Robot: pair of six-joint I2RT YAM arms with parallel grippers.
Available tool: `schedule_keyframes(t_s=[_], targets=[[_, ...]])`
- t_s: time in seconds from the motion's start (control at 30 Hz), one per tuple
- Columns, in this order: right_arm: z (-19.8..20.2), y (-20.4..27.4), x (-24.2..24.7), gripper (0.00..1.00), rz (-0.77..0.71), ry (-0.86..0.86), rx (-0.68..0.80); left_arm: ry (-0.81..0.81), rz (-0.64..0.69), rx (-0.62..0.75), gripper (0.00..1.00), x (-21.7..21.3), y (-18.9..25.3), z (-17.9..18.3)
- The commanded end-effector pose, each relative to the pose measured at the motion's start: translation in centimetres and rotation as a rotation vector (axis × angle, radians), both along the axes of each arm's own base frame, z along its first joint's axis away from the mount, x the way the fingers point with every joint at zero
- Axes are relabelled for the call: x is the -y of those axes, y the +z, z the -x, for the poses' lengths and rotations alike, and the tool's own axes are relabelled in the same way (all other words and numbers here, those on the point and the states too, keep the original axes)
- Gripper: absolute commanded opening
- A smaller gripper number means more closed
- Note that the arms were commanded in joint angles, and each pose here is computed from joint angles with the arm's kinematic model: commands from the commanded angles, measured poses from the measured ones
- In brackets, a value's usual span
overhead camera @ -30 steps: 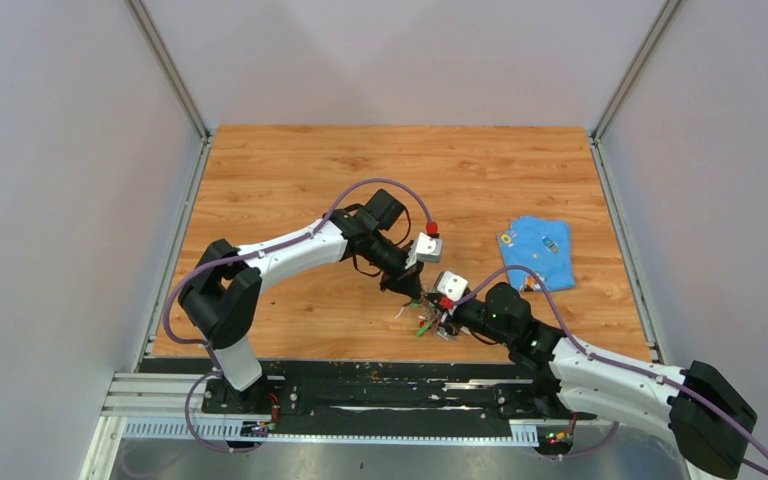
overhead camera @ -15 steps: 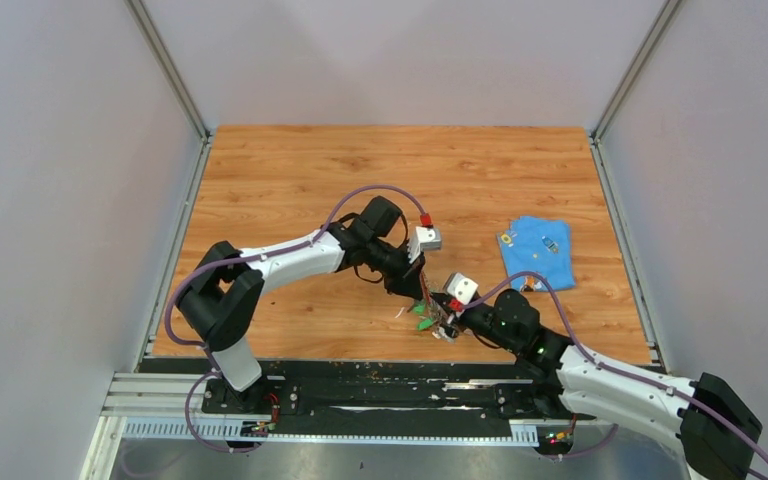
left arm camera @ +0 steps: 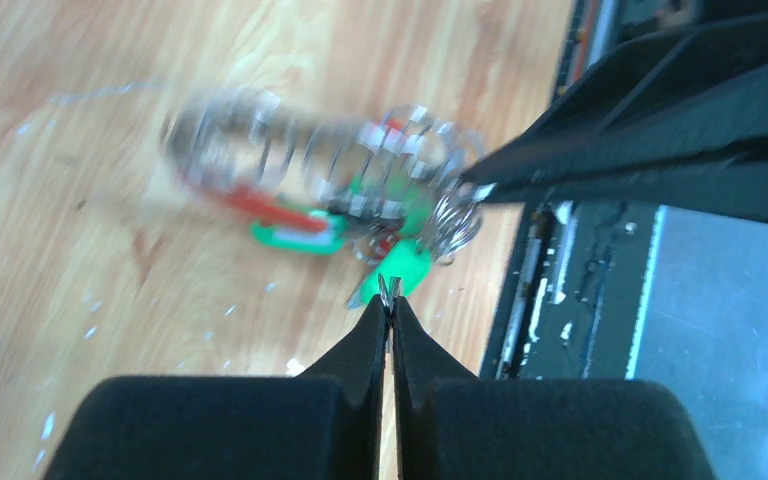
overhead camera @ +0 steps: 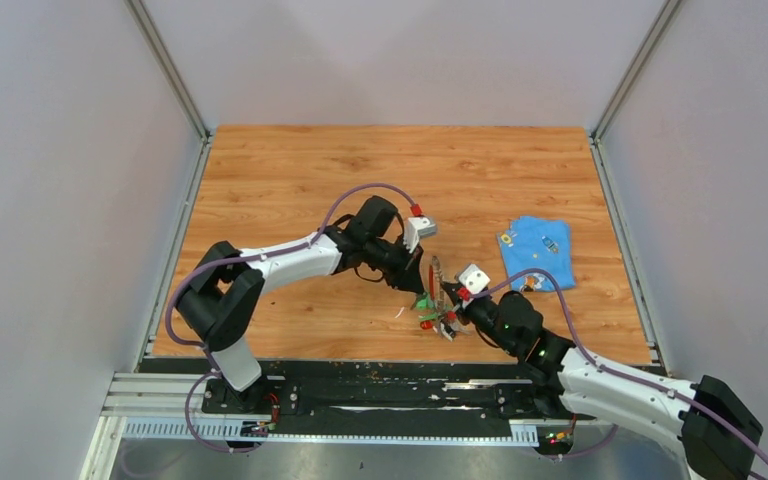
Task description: Remove the keys from the keyring
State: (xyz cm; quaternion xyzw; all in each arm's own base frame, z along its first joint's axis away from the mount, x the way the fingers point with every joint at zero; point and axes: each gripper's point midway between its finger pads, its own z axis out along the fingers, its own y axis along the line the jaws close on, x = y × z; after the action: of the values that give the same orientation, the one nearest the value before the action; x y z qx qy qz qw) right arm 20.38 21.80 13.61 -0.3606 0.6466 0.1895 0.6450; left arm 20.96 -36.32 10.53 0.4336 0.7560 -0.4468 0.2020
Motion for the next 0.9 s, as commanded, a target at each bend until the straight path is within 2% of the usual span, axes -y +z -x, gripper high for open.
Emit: schedule_keyframes(t_s=[0.0, 0.13, 0.17, 0.23, 0.27, 0.3, 0.37, 0.4, 0.43, 0.6, 0.67, 0.7, 0.8, 0.87], targets=[[-2.9, 2.0, 2.1, 0.01, -0.053, -0.252, -0.041, 0.217, -0.12, 0.023, 0.0, -3.2, -1.4, -3.1], [-4.8, 1.7, 2.1, 0.01, -0.052, -0.377, -0.181, 0.463, -0.214, 0.088, 0.01, -6.8, -2.0, -7.2], [-5.3, 1.8, 1.9, 0.01, -0.062, -0.397, -0.218, 0.532, -0.243, 0.104, 0.06, -7.9, -2.1, -8.3], [-6.0, 1.8, 1.4, 0.01, -0.058, -0.419, -0.273, 0.634, -0.295, 0.138, 0.08, -10.0, -2.1, -9.8], [-6.3, 2.0, 1.0, 0.01, -0.058, -0.419, -0.286, 0.678, -0.315, 0.151, 0.13, -11.0, -1.9, -10.4], [-6.7, 2.5, 0.7, 0.03, -0.064, -0.42, -0.297, 0.713, -0.329, 0.161, 0.23, -11.8, -1.7, -10.9], [-7.4, 3.0, 0.7, 0.24, -0.067, -0.457, -0.331, 0.763, -0.343, 0.192, 0.53, -12.9, -1.0, -11.6], [-7.8, 3.3, 1.0, 0.34, -0.075, -0.487, -0.353, 0.783, -0.347, 0.213, 0.86, -13.4, -0.4, -12.0], [-8.3, 3.4, 1.3, 0.42, -0.078, -0.512, -0.379, 0.803, -0.343, 0.234, 0.98, -13.8, 0.3, -12.2], [-9.7, 4.3, 3.4, 0.54, -0.098, -0.603, -0.455, 0.872, -0.323, 0.309, 1.0, -15.2, 3.3, -12.8], [-9.8, 4.7, 4.0, 0.62, -0.114, -0.62, -0.46, 0.905, -0.324, 0.32, 1.0, -15.8, 4.3, -12.8], [-9.9, 4.8, 4.3, 0.69, -0.123, -0.63, -0.462, 0.911, -0.32, 0.325, 1.0, -16.0, 4.7, -12.8], [-9.9, 5.5, 5.0, 0.97, -0.142, -0.657, -0.468, 0.938, -0.306, 0.332, 1.0, -16.5, 6.1, -12.5], [-9.9, 5.9, 5.4, 1.0, -0.149, -0.671, -0.473, 0.946, -0.295, 0.335, 1.0, -16.7, 7.0, -12.4]])
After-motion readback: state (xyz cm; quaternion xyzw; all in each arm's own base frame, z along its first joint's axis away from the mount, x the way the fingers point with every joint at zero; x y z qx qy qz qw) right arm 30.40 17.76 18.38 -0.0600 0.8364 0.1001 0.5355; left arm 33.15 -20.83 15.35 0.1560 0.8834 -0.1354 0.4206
